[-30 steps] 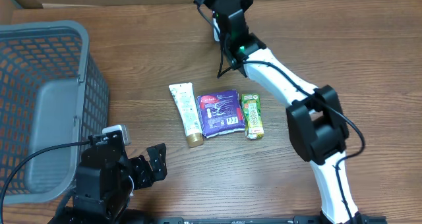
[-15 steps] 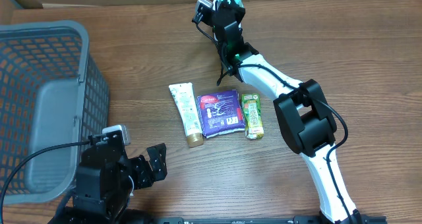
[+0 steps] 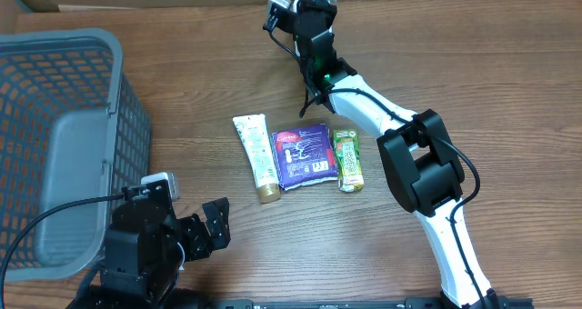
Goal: Scan the item barcode
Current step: 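Hold the teal wipes packet over the scanner window, then move the teal wipes packet right and drop it on the table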
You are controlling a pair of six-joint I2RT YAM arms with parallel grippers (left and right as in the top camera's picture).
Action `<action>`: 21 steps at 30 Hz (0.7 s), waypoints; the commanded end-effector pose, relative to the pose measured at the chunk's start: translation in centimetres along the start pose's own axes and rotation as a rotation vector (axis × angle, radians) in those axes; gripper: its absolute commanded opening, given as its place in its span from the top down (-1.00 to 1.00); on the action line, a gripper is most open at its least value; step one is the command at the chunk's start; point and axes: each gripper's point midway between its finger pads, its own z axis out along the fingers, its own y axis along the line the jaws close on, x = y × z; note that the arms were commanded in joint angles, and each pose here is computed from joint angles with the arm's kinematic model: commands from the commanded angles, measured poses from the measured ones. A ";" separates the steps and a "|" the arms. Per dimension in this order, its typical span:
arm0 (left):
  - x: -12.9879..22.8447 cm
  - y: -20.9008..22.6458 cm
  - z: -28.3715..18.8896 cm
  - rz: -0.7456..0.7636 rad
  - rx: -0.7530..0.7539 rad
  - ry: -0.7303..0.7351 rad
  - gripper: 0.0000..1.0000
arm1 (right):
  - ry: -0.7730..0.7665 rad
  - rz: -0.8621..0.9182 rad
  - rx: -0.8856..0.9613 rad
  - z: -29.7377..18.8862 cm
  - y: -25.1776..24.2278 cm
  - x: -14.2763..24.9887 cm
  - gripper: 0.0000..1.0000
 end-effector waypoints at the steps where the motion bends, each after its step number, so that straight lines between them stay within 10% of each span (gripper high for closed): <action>1: 0.3 -0.1 0.0 -0.003 0.011 0.002 -0.99 | 0.008 -0.027 0.021 0.5 -1.2 0.5 0.92; 21: 0.3 -0.1 0.0 -0.003 0.011 0.002 -0.99 | 0.045 0.082 0.060 -2.2 -2.9 -2.2 0.93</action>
